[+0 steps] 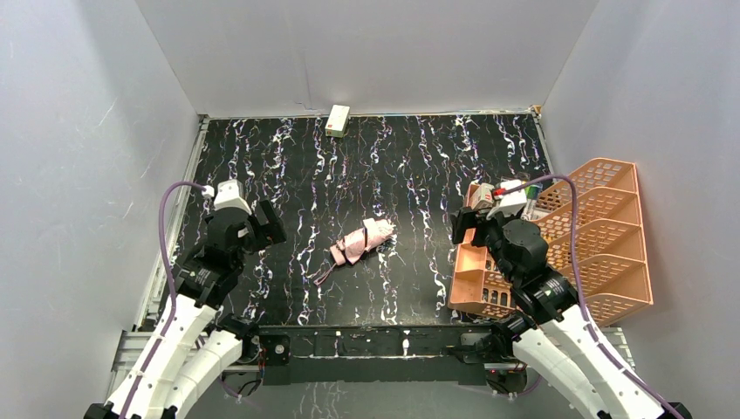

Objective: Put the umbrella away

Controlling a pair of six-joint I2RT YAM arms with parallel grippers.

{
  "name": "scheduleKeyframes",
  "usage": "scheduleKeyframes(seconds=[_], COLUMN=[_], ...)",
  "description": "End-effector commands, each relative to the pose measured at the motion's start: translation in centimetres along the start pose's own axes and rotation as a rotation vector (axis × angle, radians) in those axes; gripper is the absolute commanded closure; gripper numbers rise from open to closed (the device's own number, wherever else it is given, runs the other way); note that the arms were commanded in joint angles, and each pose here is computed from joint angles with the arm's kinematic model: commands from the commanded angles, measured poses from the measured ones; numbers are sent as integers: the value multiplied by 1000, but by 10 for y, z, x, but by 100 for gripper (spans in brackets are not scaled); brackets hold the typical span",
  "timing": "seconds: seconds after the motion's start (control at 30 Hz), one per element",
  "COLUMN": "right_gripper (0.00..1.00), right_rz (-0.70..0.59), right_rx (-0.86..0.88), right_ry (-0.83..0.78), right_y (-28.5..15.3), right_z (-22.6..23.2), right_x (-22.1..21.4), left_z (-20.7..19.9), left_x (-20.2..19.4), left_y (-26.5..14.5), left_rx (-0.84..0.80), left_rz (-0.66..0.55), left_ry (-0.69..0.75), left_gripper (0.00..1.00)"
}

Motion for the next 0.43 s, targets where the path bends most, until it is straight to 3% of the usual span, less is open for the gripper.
scheduleKeyframes(seconds=[0.0, 0.4], right_gripper=[1, 1], right_rz=[-50, -60], right_rx=[-122, -180], right_ry=[106, 155], right_y=[-4, -8], right_z=[-17, -25], right_x=[3, -5], left_z=[1, -3], left_x=[7, 9], left_y=[-6, -7], left_rx=[2, -17], left_rz=[-25, -30], left_ry=[-5, -7], left_gripper=[2, 2])
Point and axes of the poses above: each gripper's point midway between its finger pads, its own y axis out along the fingers, its own z axis along the line the jaws close on, x = y × z, the point moved 2 cm from there along -y, back along the fingers, and after that the axes turned 6 degrees about -y, right-handed, at the moved point
